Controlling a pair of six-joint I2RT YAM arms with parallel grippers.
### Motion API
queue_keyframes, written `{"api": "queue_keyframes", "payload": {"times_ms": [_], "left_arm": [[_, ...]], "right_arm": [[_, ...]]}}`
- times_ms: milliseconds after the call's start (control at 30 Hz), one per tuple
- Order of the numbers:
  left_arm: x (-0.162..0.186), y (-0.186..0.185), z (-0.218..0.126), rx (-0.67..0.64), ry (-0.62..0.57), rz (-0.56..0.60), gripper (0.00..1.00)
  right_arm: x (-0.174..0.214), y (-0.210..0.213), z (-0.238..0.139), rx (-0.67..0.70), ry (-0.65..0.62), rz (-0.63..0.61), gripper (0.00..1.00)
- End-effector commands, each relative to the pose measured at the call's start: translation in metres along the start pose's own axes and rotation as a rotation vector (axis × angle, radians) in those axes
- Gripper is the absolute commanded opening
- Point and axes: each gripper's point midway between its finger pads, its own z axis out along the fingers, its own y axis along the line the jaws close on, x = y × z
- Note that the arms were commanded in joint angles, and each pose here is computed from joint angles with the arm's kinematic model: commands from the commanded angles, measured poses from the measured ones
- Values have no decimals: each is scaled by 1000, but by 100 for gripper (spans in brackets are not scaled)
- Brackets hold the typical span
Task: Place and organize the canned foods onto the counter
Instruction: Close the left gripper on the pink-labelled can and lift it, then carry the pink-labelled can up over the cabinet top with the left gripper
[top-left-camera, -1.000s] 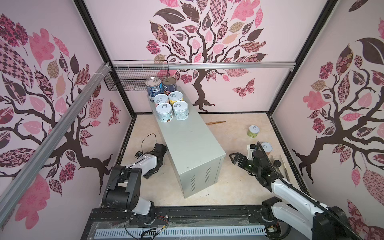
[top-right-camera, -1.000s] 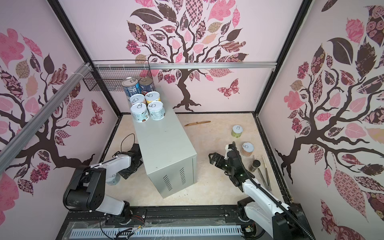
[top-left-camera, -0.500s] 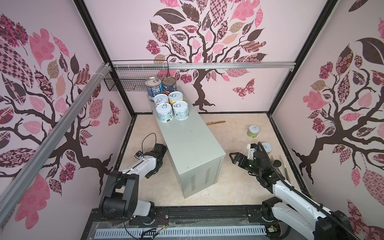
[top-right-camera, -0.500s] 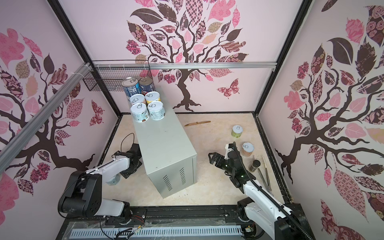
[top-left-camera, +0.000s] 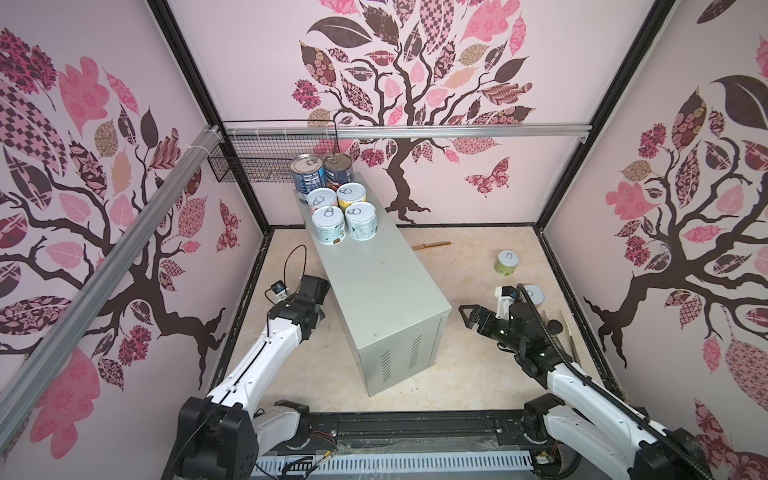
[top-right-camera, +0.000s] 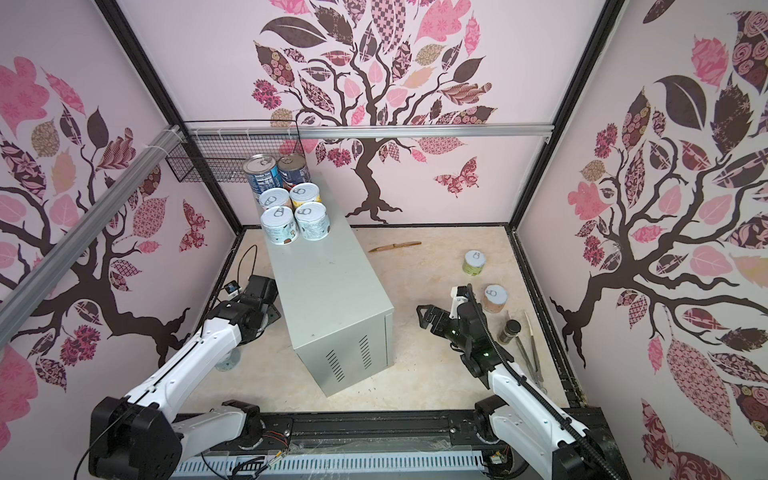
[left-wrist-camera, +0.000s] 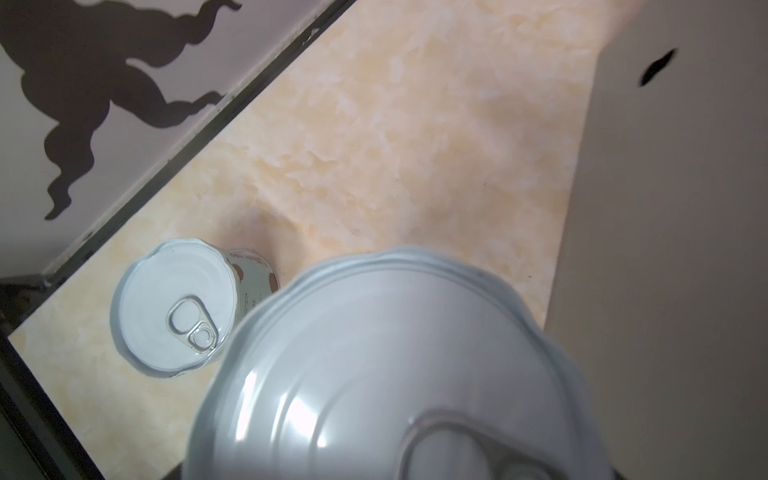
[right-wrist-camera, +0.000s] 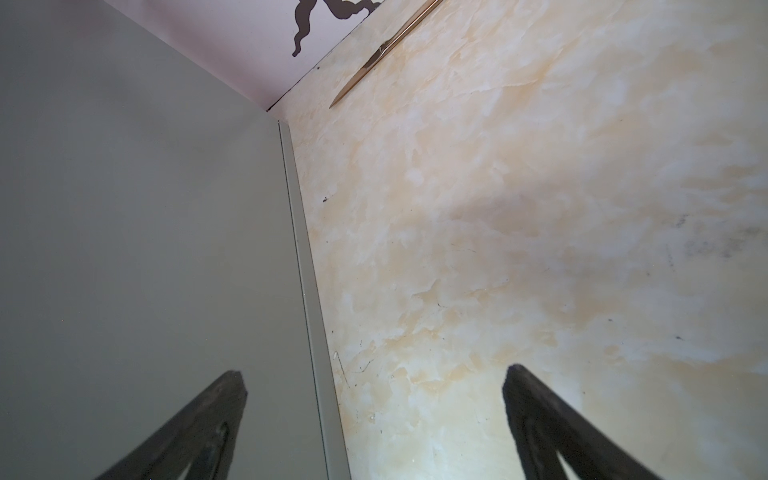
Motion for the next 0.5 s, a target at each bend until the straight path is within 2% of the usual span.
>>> {"api": "queue_keyframes", "payload": {"times_ms": [0, 133, 467], "left_arm": [[-35, -18, -38, 122, -92, 55, 55], [-53, -15, -72, 167, -105, 90, 54], [-82, -16, -164, 406, -146, 187, 52]], "right_arm": [[-2, 9, -2, -23, 11, -45, 100], [-2, 15, -3, -47, 24, -81, 100], [8, 33, -5, -136, 49, -180, 100]]}}
